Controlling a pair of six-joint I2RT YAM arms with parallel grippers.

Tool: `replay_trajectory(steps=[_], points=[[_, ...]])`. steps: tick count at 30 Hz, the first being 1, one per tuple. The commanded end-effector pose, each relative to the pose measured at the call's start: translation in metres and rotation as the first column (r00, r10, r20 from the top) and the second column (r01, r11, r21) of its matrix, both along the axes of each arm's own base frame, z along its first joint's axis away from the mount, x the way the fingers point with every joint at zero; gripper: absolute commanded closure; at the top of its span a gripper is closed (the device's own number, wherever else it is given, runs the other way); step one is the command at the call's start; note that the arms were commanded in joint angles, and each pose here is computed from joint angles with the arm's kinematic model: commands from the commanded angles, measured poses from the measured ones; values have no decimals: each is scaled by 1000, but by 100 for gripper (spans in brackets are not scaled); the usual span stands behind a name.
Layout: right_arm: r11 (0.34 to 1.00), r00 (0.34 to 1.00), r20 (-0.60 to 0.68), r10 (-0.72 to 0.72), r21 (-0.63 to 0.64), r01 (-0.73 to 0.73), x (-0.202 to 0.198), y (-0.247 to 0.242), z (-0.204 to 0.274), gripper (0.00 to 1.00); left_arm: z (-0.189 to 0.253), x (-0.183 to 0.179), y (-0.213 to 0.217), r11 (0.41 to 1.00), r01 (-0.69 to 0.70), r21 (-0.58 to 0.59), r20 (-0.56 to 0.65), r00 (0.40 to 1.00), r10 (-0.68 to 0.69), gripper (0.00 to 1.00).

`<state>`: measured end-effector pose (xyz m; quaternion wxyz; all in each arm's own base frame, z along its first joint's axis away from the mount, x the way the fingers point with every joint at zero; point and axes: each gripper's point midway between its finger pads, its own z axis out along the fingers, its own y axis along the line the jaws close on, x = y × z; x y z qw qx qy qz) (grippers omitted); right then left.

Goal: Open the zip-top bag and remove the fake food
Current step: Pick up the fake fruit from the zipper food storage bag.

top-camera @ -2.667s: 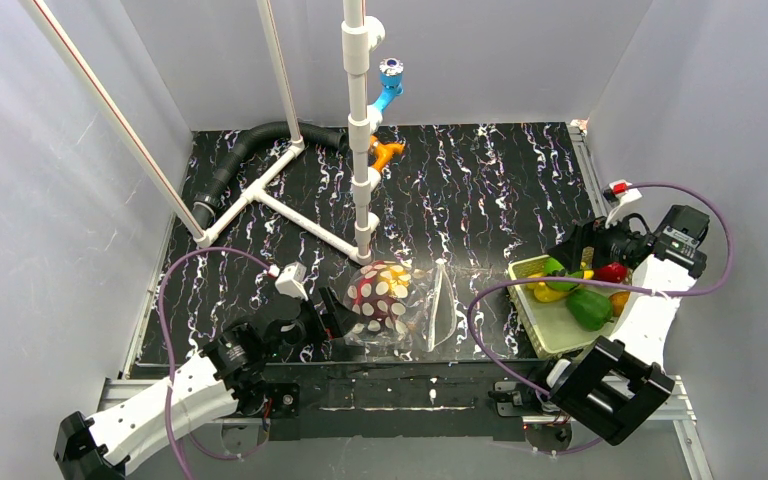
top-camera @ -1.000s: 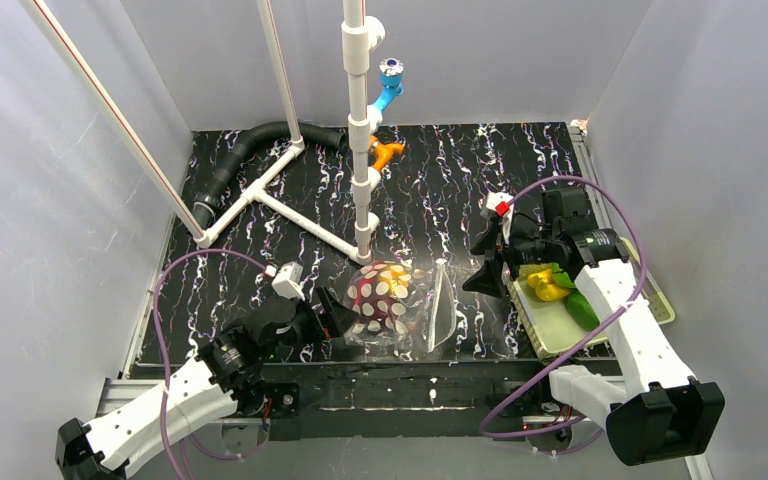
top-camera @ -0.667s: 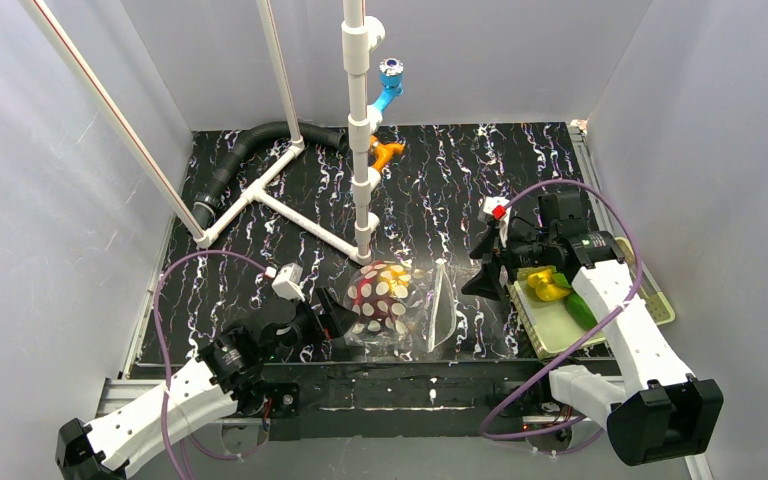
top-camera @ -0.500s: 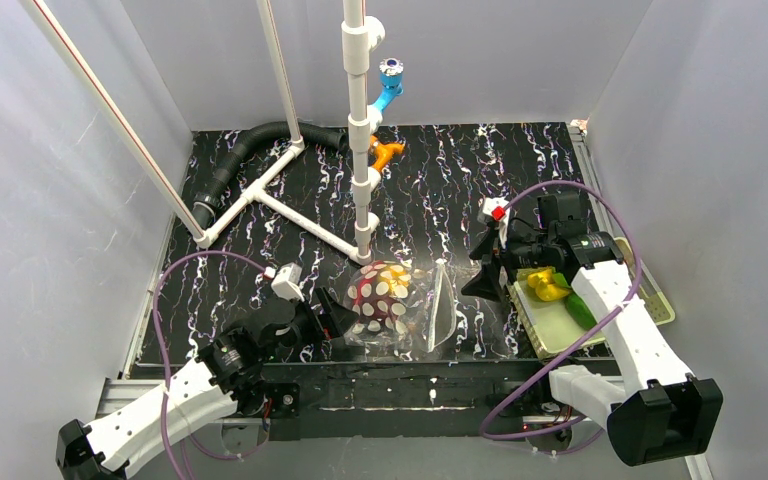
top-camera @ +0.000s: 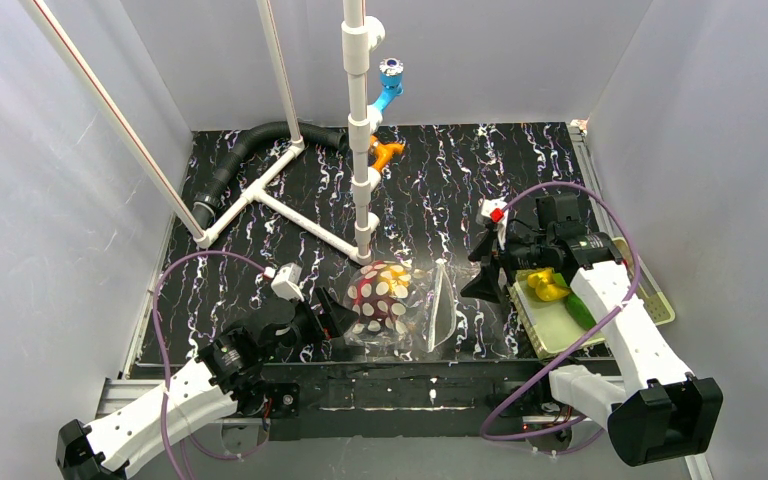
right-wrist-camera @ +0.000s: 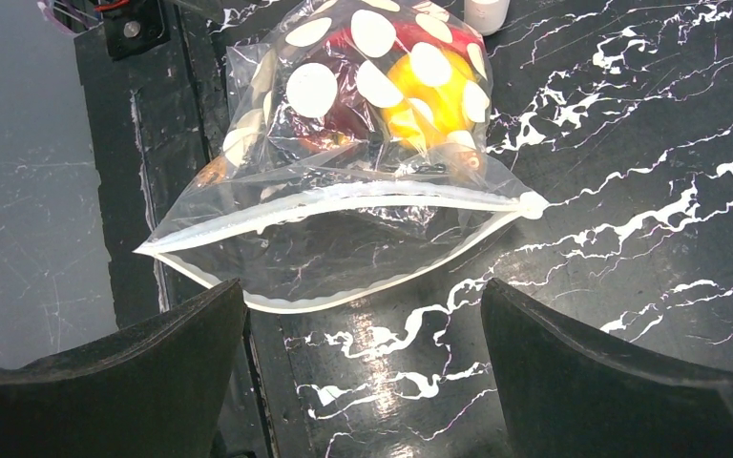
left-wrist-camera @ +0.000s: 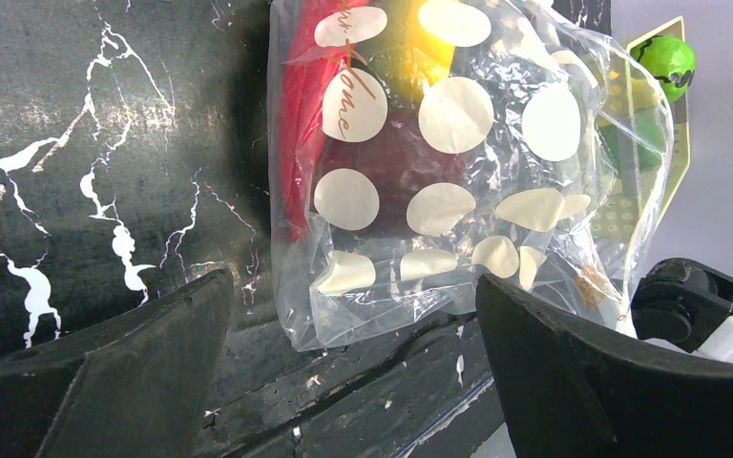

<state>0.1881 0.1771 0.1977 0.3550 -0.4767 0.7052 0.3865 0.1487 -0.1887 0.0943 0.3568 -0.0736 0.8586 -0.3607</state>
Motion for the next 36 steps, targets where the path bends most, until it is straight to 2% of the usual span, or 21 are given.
replay_trajectory(steps=[1,36], points=[[999,999,32,33,13,-33,-2,4,2,1,0,4,4,1000,-26,8,8,1000,26,2],[960,957,148,251,-166,-226,-20,28,-13,2,8,4,3,1000,-19,2,19,1000,19,2]])
